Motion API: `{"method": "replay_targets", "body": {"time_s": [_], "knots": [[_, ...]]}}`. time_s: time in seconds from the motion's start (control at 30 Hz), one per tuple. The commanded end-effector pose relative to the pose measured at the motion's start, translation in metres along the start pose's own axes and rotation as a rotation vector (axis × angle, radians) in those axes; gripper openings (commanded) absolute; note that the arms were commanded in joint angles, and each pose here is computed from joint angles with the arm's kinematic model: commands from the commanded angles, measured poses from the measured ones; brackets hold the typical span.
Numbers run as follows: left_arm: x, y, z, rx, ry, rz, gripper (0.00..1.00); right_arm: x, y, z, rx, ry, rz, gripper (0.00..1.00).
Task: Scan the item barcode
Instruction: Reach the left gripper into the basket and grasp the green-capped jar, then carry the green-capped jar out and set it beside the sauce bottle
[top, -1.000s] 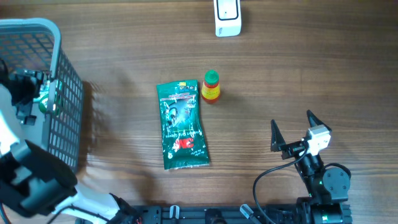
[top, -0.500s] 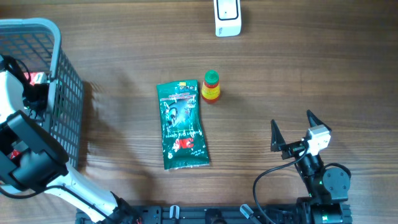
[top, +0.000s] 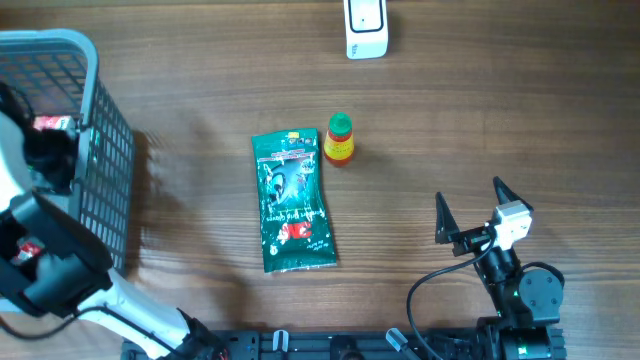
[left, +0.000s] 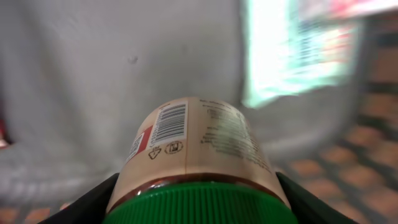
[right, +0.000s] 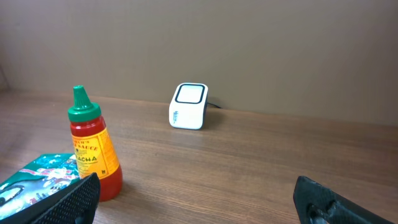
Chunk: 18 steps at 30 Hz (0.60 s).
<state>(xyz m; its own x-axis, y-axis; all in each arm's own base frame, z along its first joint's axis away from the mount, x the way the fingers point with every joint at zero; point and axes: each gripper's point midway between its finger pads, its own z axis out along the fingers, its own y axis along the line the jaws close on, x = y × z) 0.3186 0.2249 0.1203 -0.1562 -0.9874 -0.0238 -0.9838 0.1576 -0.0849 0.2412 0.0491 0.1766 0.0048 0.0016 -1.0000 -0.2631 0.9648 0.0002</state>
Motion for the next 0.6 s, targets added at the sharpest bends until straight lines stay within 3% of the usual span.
{"method": "replay_targets", "body": {"time_s": [0.0,0.17,0.23,0.3,0.57], "knots": [[-0.01,-0.012,-0.125,0.207,-0.204,0.003,0.65,-0.002,-0.001,0.0,0.008,-0.01,-0.011,1.0],[0.035,-0.021,-0.217,0.446,-0.271,0.078,0.64,-0.002,-0.001,0.0,0.008,-0.01,-0.011,1.0],[0.072,-0.027,-0.25,0.568,-0.274,0.154,0.64,-0.002,-0.001,0.0,0.008,-0.01,-0.011,1.0],[0.104,-0.029,-0.267,0.618,-0.27,0.231,0.61,-0.002,-0.001,0.0,0.008,-0.01,-0.011,1.0],[0.272,-0.063,-0.279,0.731,-0.07,0.714,0.62,-0.002,-0.001,0.0,0.008,-0.01,-0.011,0.99]]}}
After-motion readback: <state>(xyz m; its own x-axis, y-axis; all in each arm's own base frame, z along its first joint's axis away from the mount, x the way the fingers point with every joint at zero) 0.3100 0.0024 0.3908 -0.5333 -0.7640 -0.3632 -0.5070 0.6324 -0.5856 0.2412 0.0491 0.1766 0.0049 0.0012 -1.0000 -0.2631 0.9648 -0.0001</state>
